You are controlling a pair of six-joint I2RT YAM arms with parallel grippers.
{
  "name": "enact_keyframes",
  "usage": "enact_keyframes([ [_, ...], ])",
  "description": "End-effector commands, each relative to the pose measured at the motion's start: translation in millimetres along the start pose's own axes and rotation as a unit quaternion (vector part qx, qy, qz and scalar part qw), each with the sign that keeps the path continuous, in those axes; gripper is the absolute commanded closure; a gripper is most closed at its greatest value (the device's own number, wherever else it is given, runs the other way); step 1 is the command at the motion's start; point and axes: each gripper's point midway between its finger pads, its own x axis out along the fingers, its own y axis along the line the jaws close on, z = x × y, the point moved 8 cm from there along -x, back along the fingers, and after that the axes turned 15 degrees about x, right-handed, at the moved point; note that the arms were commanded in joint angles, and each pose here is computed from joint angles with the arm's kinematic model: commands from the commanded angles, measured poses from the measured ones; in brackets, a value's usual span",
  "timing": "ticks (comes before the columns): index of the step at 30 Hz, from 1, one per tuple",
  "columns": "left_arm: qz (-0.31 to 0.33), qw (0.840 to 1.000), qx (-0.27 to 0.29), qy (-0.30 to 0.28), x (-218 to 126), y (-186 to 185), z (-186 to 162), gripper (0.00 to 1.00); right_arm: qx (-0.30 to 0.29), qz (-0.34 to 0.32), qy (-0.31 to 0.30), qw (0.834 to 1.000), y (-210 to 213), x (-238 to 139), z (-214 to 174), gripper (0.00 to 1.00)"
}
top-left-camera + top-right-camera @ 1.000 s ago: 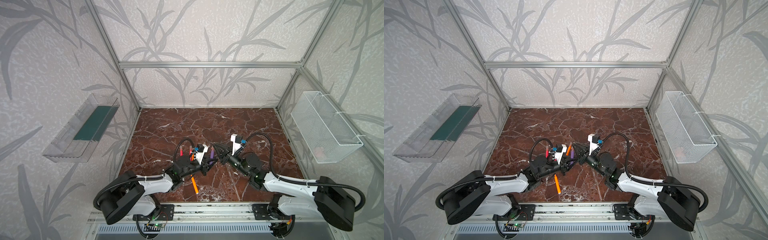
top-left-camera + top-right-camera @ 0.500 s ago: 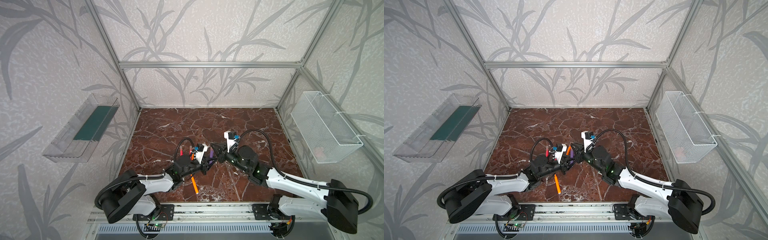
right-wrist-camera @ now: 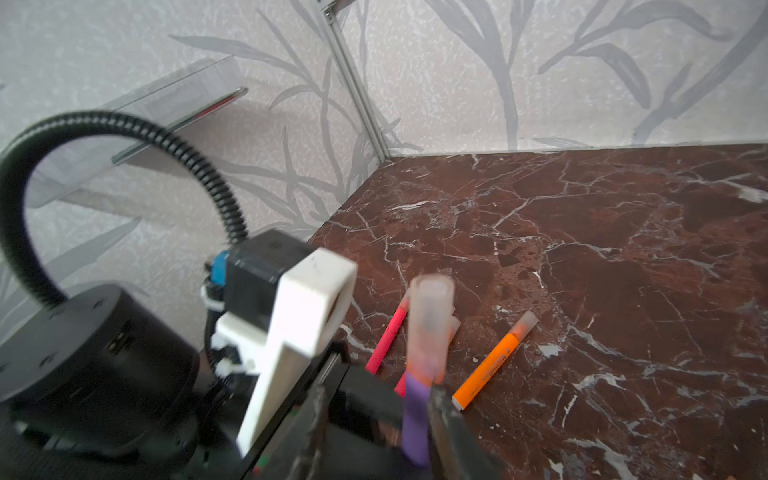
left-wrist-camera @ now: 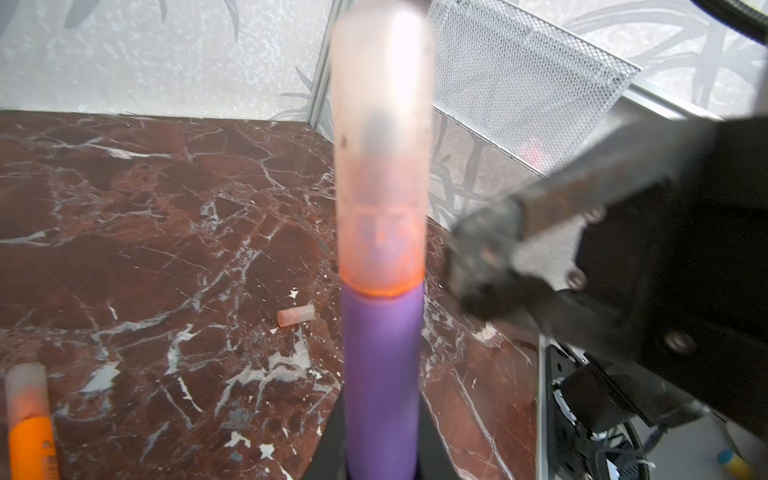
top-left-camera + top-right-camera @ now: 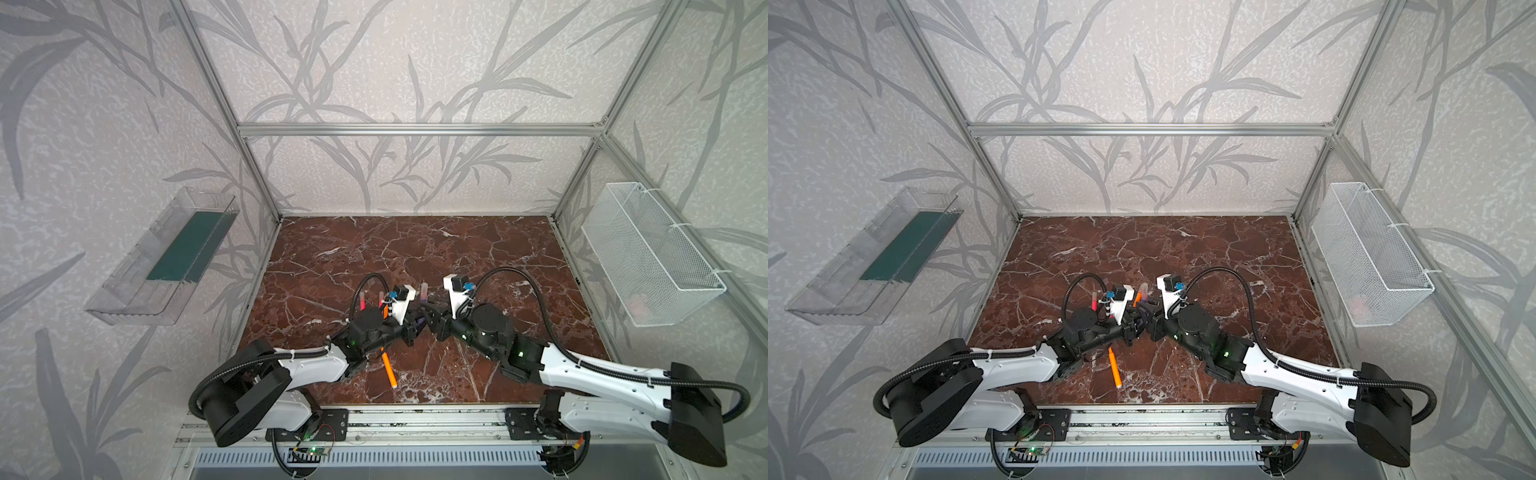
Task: Insert the pens into the pen caps
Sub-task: 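Push the pale pink cap down onto the purple marker with the right gripper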
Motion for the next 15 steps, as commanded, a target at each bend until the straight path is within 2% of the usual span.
enact_keyframes([
  [1, 0.014, 1.0, 0.004, -0.028, 0.5, 2.1, 15.4, 1.0, 0.004, 0.009, -0.019, 1.0, 2.6, -17.8, 7.6, 0.51],
  [4, 0.011, 1.0, 0.007, -0.027, -0.3, 1.3, 14.8, 1.0, 0.006, 0.01, -0.056, 0.998, 0.1, -34.3, 16.8, 0.46],
  [8, -0.007, 1.0, 0.012, -0.028, 0.2, -2.4, 15.0, 1.0, 0.003, 0.006, -0.09, 0.996, 0.9, -46.6, 28.4, 0.45],
  [15, -0.046, 0.998, 0.027, -0.033, 0.3, -13.1, 16.5, 1.0, -0.016, -0.005, -0.07, 0.997, 15.4, -23.5, 35.9, 0.45],
])
